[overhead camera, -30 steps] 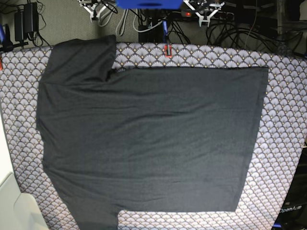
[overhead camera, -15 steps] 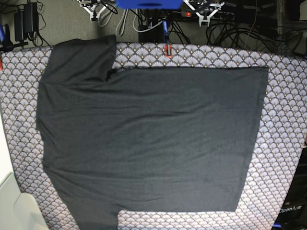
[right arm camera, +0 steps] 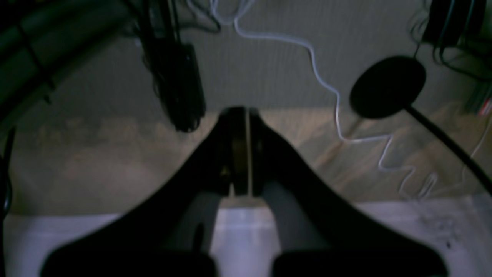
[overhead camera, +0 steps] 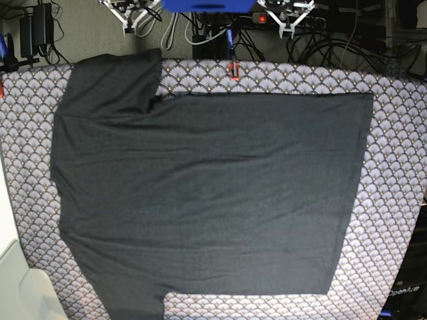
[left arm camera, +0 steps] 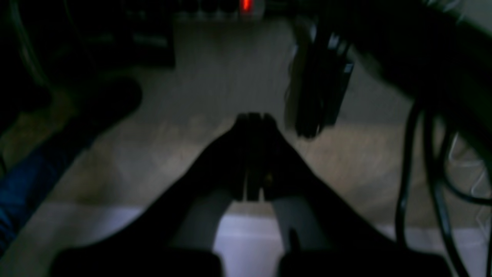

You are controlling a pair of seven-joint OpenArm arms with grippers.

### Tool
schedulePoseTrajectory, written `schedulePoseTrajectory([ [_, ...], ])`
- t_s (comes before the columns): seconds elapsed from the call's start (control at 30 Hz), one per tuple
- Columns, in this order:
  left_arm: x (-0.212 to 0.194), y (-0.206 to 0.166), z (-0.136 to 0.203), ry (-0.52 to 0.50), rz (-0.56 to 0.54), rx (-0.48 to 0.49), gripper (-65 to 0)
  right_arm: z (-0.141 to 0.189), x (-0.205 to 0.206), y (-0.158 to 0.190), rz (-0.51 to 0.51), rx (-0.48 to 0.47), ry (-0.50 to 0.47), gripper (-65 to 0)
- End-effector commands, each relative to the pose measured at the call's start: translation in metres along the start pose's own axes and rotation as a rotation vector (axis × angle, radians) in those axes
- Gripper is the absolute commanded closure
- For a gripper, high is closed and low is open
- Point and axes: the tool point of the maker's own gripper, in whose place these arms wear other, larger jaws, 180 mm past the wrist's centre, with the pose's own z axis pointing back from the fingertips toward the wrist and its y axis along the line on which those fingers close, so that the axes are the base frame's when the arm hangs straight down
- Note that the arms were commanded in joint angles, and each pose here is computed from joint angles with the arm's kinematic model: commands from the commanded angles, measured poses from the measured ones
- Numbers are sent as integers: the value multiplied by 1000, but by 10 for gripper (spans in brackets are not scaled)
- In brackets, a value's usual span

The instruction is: Fold the T-shirt properly

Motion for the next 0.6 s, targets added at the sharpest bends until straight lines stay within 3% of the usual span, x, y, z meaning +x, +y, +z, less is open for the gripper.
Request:
schedulePoseTrajectory([
  [0.0, -10, 1, 3, 2, -3, 1, -3, 4, -12, -5, 6, -2, 5, 0],
  [0.3, -15, 0, 34, -61, -17, -16, -3, 56, -13, -19, 48, -20, -93, 0],
  [0.57, 28, -1, 104, -224, -61, -37, -3, 133, 11, -30, 105, -36, -245, 0],
])
